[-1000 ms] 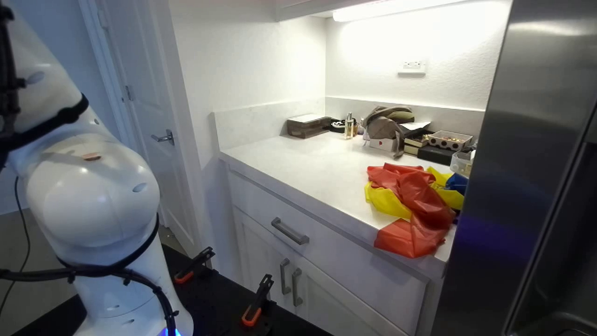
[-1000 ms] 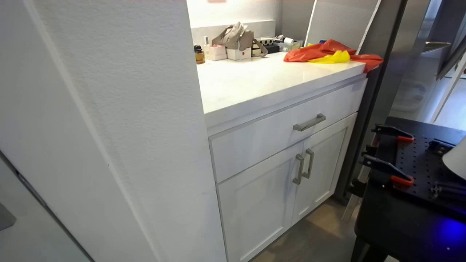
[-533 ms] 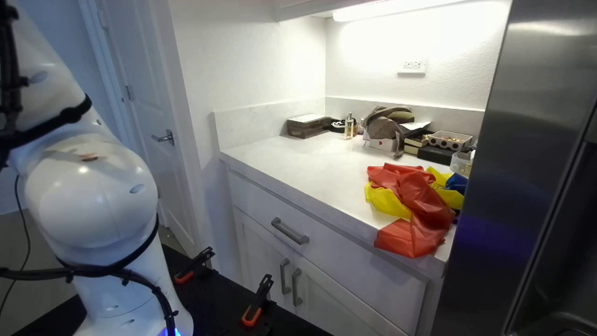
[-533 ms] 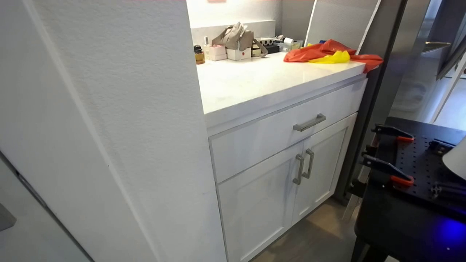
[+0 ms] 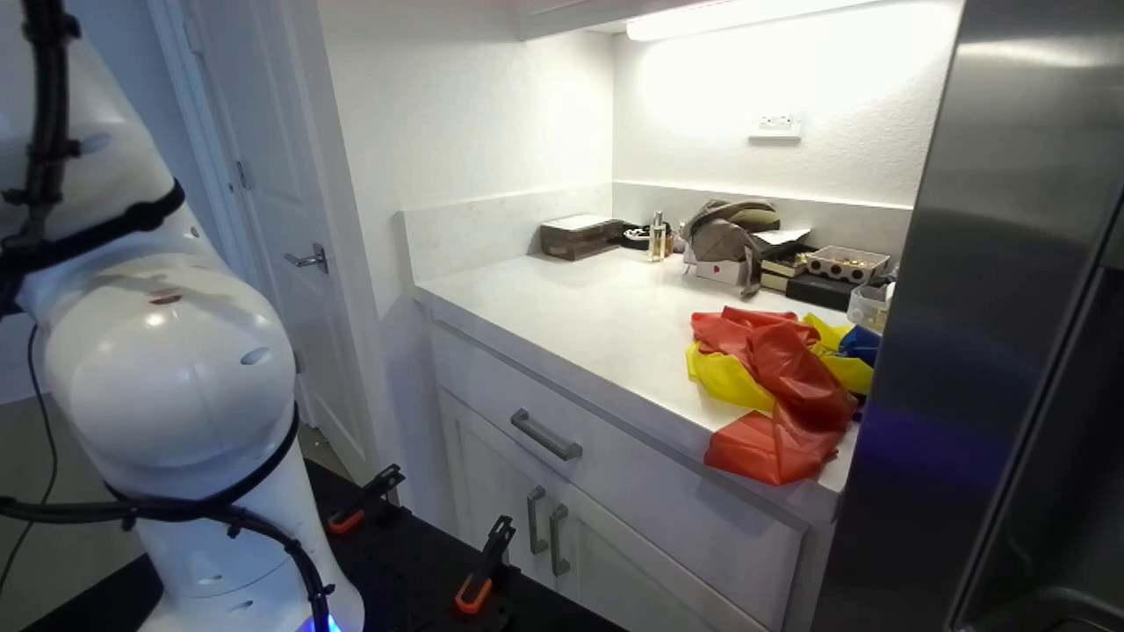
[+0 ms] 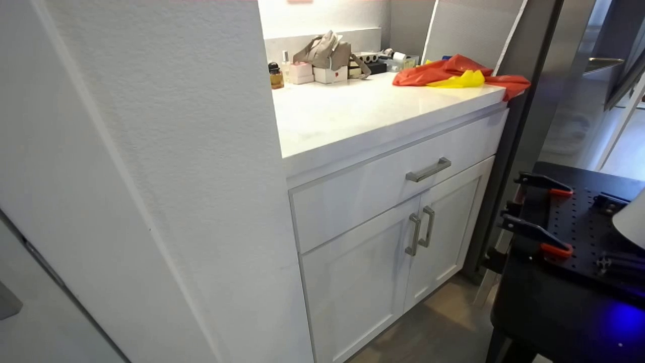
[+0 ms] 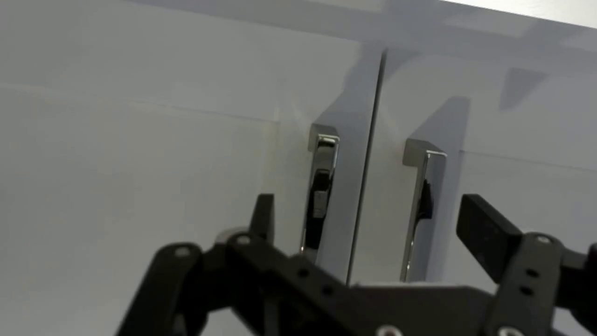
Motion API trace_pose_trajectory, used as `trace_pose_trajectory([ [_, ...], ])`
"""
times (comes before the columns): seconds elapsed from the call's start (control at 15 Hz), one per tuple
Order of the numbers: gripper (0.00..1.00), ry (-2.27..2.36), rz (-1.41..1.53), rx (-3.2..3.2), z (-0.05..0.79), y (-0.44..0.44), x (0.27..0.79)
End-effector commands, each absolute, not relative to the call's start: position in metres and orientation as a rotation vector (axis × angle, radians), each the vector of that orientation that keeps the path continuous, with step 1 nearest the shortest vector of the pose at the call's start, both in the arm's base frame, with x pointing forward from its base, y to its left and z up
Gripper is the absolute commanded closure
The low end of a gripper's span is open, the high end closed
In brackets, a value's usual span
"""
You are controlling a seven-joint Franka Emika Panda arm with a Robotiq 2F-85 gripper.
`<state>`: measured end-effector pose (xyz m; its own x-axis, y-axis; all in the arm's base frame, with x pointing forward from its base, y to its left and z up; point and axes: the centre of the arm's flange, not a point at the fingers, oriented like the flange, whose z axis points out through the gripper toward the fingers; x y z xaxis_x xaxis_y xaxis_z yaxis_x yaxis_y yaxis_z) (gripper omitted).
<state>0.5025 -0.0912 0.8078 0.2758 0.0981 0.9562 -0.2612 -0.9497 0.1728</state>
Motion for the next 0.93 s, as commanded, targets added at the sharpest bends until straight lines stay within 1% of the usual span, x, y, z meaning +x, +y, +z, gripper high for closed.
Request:
trace_pose_trajectory([
  [0.0, 0.0, -0.164, 1.747, 2.211, 0.82, -0.102, 0.513],
  [0.33, 0.0, -0.181, 1.765, 2.203, 0.825, -0.118, 0.517],
  [0.87, 0.0, -0.198, 1.796, 2.191, 0.825, -0.133, 0.54],
])
